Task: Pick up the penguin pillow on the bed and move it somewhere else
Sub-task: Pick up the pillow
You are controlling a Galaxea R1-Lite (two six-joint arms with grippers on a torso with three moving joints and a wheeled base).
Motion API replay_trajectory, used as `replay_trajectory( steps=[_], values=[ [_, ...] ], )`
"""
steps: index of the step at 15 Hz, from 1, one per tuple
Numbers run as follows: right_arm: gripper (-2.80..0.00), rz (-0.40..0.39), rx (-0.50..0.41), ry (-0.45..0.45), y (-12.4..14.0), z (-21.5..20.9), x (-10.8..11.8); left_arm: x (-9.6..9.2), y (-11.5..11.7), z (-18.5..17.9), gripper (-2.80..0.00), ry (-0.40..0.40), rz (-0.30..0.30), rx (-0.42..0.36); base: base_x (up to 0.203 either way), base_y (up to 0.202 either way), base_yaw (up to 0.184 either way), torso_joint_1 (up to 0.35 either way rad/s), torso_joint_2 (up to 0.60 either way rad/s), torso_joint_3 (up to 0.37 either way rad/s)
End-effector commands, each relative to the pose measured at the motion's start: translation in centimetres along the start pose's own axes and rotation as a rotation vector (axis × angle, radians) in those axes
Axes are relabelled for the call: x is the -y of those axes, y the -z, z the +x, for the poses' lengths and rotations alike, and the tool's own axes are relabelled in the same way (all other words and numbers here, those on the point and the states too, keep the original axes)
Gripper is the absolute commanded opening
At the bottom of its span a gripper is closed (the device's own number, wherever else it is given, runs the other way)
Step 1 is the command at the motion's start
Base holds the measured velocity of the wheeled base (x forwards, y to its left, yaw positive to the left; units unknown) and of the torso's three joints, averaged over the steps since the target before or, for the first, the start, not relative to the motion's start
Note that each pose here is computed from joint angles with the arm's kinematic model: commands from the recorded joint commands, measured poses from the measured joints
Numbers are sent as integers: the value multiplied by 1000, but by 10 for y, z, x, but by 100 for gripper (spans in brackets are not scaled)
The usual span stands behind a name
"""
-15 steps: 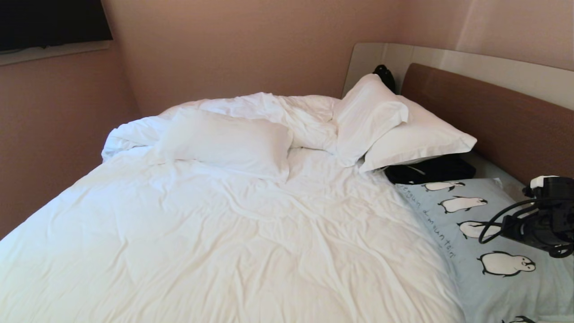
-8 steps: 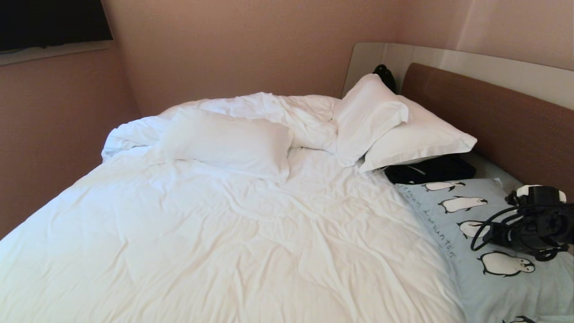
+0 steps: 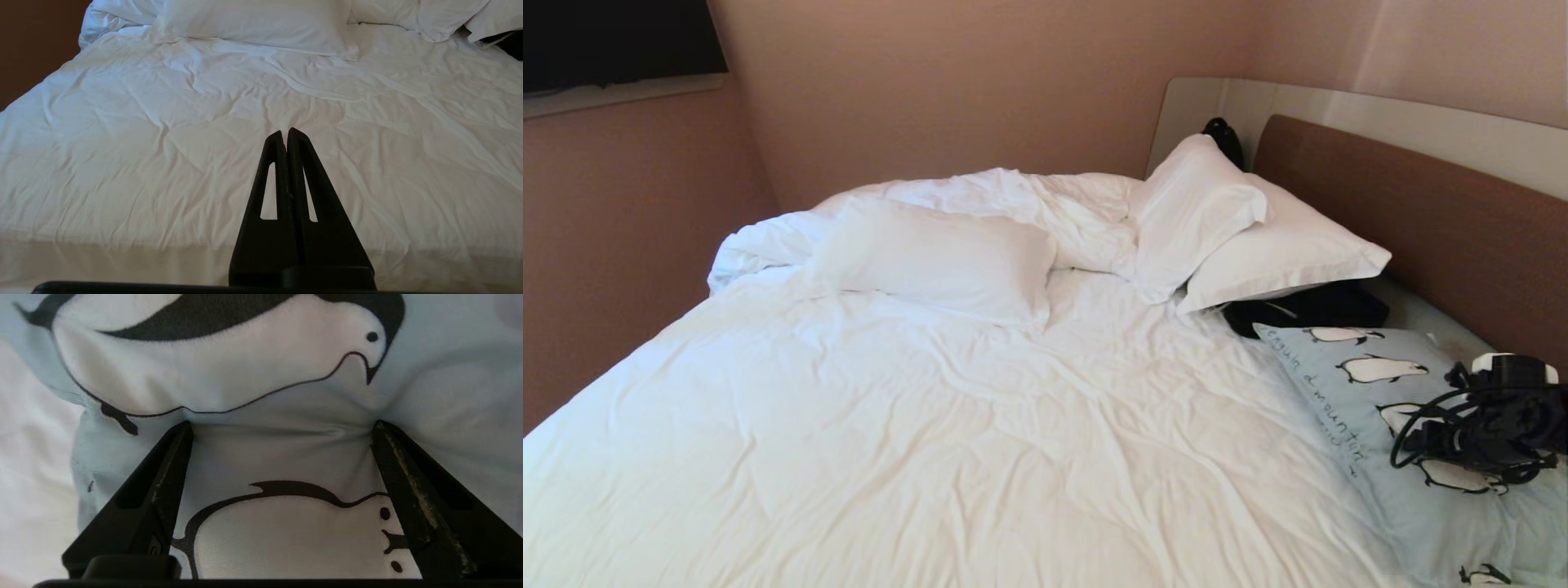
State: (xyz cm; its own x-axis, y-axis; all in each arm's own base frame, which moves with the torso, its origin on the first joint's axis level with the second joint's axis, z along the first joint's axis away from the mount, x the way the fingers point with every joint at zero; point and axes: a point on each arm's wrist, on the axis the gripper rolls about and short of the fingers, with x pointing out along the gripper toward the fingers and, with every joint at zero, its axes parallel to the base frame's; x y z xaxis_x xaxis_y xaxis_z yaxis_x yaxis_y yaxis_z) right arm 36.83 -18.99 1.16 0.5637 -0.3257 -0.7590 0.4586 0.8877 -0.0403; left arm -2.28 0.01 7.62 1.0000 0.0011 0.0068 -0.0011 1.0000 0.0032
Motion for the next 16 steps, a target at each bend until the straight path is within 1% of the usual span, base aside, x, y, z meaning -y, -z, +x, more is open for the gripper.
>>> replay_trajectory(
  steps=[1,5,11,12,16],
  values=[
    [0,-2,-34,-1,9,17,1,0,0,0,-280,0,0,1,0,0,0,0,0,0],
    [0,-5,-49,-2,13,36,0,0,0,0,-280,0,0,1,0,0,0,0,0,0],
    [0,-46,-52,-1,12,38,1,0,0,0,-280,0,0,1,0,0,0,0,0,0],
    [-280,-49,-55,-1,13,38,1,0,0,0,-280,0,0,1,0,0,0,0,0,0],
    [-280,-41,-54,3,13,37,4,0,0,0,-280,0,0,1,0,0,0,0,0,0]
  ],
)
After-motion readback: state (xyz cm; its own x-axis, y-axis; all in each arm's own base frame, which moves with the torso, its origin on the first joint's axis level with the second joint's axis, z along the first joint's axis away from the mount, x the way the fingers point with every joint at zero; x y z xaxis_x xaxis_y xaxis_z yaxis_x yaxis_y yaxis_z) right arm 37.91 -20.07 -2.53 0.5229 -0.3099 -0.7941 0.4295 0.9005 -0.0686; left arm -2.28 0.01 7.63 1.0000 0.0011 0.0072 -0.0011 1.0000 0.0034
